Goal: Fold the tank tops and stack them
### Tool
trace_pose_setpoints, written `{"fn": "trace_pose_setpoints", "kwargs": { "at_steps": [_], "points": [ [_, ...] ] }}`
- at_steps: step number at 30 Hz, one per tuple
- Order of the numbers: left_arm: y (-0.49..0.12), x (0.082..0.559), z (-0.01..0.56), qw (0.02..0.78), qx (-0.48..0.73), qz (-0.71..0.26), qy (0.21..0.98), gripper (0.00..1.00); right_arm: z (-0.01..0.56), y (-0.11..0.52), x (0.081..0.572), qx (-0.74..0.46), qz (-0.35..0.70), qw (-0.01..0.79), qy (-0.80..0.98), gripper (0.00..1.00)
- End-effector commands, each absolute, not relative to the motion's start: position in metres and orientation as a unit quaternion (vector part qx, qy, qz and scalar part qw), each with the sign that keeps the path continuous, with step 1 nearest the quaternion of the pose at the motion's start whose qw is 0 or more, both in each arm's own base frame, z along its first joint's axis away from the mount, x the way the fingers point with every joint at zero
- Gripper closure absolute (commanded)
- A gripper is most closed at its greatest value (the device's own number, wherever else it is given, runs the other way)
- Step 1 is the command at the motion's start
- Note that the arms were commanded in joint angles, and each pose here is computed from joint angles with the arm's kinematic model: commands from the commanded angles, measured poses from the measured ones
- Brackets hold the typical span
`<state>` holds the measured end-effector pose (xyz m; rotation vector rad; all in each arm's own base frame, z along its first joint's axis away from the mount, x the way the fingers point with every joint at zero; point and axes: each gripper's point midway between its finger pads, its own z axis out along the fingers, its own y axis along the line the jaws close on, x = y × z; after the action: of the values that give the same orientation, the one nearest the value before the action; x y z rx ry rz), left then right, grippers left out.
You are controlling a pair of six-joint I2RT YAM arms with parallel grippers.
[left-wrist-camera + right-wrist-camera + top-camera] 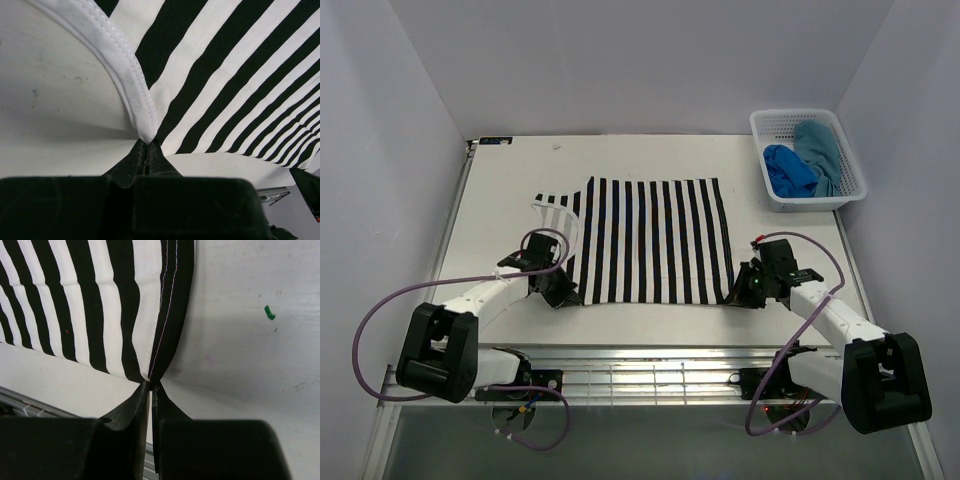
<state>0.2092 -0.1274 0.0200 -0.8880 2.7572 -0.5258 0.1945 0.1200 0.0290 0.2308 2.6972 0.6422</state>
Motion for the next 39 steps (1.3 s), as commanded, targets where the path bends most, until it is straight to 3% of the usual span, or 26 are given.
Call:
{"fn": "trace_pose_setpoints", "kwargs": {
  "at_steps": [1,19,39],
  "points": [
    [-0.128,0.194,0.031,0.086,-0.289,-0.185,0.935,1.0,0.028,0.119,0.169,0.069,0.232,0.144,0.96,0.92],
    [-0.135,0.254,0.082,0.133,-0.271,-0.179,0.936,1.0,0.084,0.126,0.227,0.078,0.229,0.197,0.95,0.92],
    [-0.135,0.328,0.092,0.156,-0.238,-0.151,0.947,1.0,0.112,0.117,0.298,0.083,0.204,0.231,0.948,0.92]
  ]
}}
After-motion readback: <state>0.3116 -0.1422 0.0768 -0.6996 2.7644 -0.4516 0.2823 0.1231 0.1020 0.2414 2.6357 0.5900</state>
